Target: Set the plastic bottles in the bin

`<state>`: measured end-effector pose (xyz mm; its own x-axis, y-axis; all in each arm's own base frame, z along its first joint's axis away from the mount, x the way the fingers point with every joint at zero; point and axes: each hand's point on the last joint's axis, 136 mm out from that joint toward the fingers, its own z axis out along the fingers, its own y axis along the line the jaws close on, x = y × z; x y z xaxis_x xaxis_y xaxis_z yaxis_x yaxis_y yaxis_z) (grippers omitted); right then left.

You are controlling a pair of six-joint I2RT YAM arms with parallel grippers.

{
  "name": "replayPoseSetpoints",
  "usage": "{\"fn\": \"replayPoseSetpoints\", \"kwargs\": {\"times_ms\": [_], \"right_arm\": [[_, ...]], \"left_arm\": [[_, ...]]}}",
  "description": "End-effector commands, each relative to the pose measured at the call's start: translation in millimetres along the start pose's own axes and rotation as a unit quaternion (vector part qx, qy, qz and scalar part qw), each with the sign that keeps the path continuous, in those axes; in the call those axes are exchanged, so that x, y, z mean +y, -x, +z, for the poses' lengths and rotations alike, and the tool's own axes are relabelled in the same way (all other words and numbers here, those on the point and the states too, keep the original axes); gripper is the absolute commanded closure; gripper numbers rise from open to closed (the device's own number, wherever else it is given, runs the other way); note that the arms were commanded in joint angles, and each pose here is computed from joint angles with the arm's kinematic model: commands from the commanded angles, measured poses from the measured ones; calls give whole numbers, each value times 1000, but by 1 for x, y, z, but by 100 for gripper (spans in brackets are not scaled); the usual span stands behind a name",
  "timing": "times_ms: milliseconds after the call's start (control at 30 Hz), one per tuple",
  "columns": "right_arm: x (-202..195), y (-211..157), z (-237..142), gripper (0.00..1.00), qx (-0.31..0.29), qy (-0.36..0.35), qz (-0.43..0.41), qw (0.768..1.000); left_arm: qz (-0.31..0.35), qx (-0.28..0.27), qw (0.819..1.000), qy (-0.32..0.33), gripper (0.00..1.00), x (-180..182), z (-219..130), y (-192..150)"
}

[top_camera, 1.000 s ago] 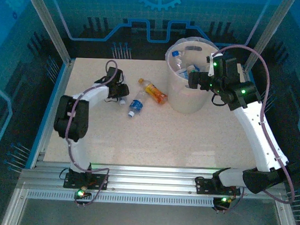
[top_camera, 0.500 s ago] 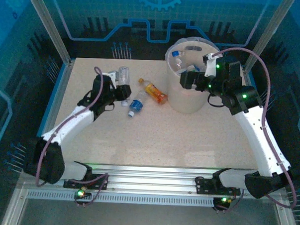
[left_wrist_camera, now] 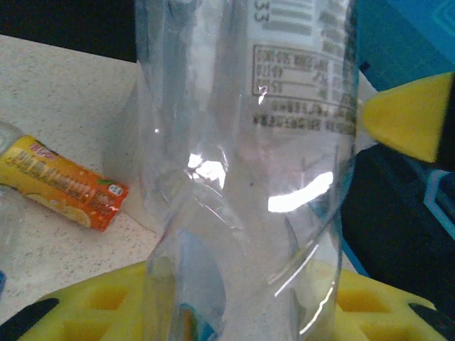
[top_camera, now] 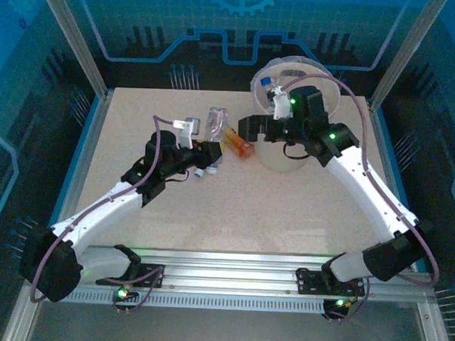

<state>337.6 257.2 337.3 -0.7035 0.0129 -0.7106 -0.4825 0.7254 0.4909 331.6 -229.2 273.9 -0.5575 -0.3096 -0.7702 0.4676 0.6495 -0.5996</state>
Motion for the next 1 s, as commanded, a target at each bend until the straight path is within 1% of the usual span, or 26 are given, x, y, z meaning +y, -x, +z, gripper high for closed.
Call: {"fn": "replayPoseSetpoints", "kwargs": {"times_ms": [0,300,567,667,800,867,933,967], "right_arm": [[30,12,4,0,-13,39,-20,999],[56,9,32,0,12,66,-34,997],[65,6,48,0,27,77,-35,996],[66,3,54,2,35,80,-35,996],[67,2,57,11,39,81,-36,995],[67,3,56,18,37,79,-36,996],[66,4,54,30,33,74,-39,996],[66,5,53,33,32,74,-41,996]], "left_arm": [[5,-22,998,-50,57,-24,-6,7],[22,-24,995,-96,57,-45,-7,5],[29,-34,992,-115,56,-54,-10,8],[33,-36,991,-124,56,-59,-11,8],[34,-37,990,-128,55,-61,-13,8],[34,-36,990,-129,55,-61,-13,8],[37,-38,990,-132,55,-63,-15,9],[37,-38,990,-132,54,-63,-15,8]]}}
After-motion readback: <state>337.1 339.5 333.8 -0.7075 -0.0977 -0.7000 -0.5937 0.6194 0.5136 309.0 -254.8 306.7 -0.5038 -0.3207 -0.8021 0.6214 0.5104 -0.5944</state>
